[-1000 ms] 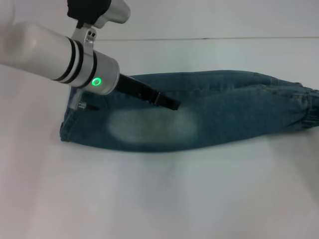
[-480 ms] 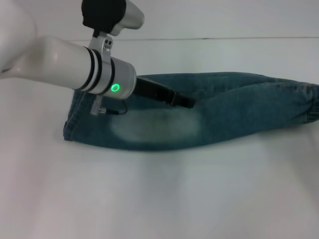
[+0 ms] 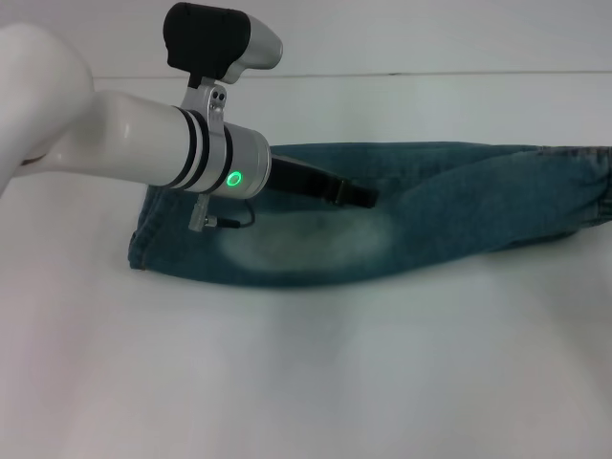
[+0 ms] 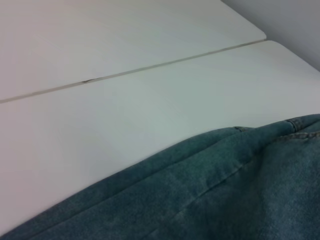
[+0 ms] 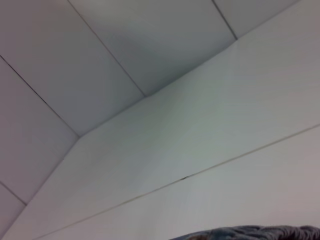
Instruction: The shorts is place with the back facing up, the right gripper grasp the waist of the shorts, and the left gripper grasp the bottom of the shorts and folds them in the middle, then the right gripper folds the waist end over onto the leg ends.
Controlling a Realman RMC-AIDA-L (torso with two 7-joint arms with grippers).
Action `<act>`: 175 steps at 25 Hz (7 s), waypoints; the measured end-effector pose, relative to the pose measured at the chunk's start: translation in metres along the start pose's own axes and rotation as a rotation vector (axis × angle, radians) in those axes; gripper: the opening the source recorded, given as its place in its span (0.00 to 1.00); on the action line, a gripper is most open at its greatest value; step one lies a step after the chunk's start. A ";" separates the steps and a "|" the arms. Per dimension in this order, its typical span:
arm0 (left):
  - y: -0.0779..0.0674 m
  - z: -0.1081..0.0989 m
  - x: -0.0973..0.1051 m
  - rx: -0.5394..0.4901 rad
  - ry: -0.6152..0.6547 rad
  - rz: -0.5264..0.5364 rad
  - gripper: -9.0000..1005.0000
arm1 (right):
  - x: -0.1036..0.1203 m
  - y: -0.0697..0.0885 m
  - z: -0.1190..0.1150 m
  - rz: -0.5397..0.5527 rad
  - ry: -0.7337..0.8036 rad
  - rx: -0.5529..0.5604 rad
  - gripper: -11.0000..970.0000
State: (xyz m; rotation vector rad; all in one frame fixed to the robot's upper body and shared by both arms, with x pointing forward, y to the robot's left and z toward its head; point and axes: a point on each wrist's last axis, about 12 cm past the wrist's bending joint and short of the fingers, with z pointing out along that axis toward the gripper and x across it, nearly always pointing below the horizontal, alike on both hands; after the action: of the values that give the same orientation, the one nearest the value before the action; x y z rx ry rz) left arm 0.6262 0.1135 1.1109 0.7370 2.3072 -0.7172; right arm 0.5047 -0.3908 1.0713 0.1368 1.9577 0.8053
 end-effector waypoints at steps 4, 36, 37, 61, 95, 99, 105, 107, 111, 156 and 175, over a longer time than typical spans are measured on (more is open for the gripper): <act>0.001 0.000 0.000 -0.004 -0.001 -0.003 0.75 | -0.004 0.002 0.000 -0.008 -0.001 -0.010 0.08; -0.022 0.034 0.017 0.028 0.036 -0.025 0.05 | -0.046 0.030 0.011 -0.099 0.005 -0.099 0.09; -0.023 0.034 0.018 0.033 0.038 -0.025 0.05 | -0.049 0.032 0.012 -0.105 0.007 -0.103 0.10; -0.038 0.034 0.029 0.169 0.089 0.031 0.04 | -0.107 0.114 0.075 -0.283 0.102 -0.295 0.11; 0.052 -0.013 0.048 -0.125 -0.290 -0.191 0.45 | -0.097 0.178 0.131 -0.404 0.260 -0.417 0.13; 0.075 -0.044 0.050 -0.251 -0.423 -0.232 0.53 | -0.090 0.190 0.146 -0.409 0.304 -0.448 0.13; 0.101 -0.079 0.049 -0.379 -0.539 -0.267 0.65 | -0.072 0.212 0.167 -0.434 0.376 -0.496 0.14; 0.106 -0.083 0.049 -0.405 -0.551 -0.263 0.65 | -0.065 0.218 0.174 -0.439 0.397 -0.509 0.14; 0.112 -0.089 0.046 -0.463 -0.572 -0.263 0.65 | -0.050 0.230 0.185 -0.439 0.449 -0.541 0.14; 0.110 -0.096 0.022 -0.532 -0.620 -0.182 0.65 | -0.005 0.216 0.178 -0.460 0.452 -0.562 0.51; 0.077 -0.129 0.094 -0.017 -0.614 -0.098 0.65 | 0.009 0.124 0.076 -0.447 0.163 -0.627 0.98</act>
State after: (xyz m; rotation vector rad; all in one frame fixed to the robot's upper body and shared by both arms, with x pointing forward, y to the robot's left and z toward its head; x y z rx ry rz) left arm 0.5653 0.2800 1.1106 0.3286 1.7890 -0.8292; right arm 0.5341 -0.2549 1.1145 -0.7308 1.6947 1.0998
